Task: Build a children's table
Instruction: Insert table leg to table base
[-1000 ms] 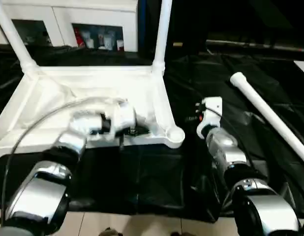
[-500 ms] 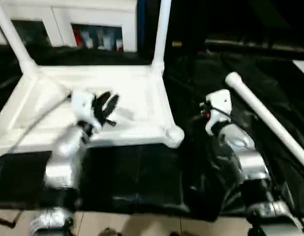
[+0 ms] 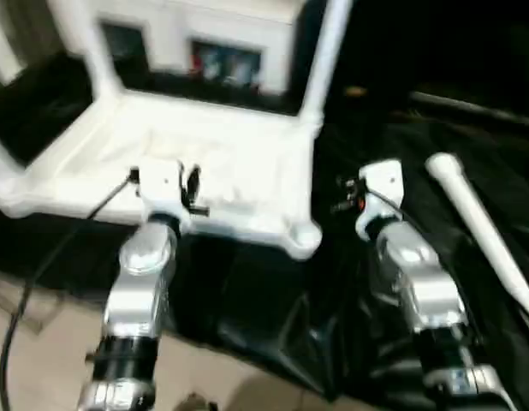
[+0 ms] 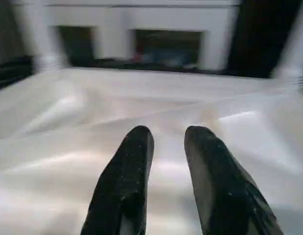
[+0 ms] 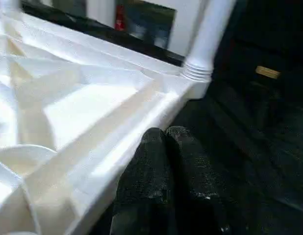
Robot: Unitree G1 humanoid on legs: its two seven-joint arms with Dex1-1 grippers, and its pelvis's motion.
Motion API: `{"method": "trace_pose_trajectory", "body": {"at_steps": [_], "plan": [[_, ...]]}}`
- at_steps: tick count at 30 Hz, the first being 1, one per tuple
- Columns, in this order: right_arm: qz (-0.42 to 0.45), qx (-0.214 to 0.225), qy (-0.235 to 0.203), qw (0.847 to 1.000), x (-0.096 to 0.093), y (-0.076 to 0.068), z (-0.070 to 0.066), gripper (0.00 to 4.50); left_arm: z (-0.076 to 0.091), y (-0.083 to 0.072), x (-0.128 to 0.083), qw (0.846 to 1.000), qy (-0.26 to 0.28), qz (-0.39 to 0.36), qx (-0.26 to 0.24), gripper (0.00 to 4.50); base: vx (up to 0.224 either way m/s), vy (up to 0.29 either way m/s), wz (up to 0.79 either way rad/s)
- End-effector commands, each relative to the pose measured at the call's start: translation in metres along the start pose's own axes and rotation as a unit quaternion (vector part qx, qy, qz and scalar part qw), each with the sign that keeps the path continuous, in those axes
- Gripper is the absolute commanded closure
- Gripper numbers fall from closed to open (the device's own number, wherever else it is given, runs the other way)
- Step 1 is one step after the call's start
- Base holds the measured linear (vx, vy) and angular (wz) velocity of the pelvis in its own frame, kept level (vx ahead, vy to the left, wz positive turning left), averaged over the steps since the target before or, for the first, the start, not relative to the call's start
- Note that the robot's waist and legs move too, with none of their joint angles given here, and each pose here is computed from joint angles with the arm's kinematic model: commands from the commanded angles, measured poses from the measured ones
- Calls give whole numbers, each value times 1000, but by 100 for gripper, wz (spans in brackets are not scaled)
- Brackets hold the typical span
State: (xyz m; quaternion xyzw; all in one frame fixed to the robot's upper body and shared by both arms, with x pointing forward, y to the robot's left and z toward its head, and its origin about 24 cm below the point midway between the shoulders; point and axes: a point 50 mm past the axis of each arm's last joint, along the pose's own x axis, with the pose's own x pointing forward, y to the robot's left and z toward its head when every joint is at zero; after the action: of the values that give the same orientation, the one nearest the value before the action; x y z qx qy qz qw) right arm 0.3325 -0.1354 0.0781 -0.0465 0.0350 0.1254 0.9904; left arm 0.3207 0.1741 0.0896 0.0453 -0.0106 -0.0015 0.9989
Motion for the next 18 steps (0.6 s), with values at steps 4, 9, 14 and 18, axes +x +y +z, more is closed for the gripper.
{"method": "trace_pose_trajectory", "body": {"at_steps": [4, 9, 14, 18], "plan": [[-48, 9, 31, 998, -4, -17, -5, 431, 5, -14, 1, 1000, 8, -28, 5, 311, -39, -269, 15], [-88, -5, 77, 993, -2, -33, -11, 431, 1, -24, -3, 998, 19, -64, 7, 311, -75, -212, -11], [-100, 34, 84, 991, 2, -57, -6, 392, -4, -30, -7, 993, 38, -112, -9, 310, -77, -21, -9], [-134, 11, 116, 984, 2, -92, -1, 355, -3, -35, -12, 981, 58, -179, -48, 273, -54, 74, -2]]}}
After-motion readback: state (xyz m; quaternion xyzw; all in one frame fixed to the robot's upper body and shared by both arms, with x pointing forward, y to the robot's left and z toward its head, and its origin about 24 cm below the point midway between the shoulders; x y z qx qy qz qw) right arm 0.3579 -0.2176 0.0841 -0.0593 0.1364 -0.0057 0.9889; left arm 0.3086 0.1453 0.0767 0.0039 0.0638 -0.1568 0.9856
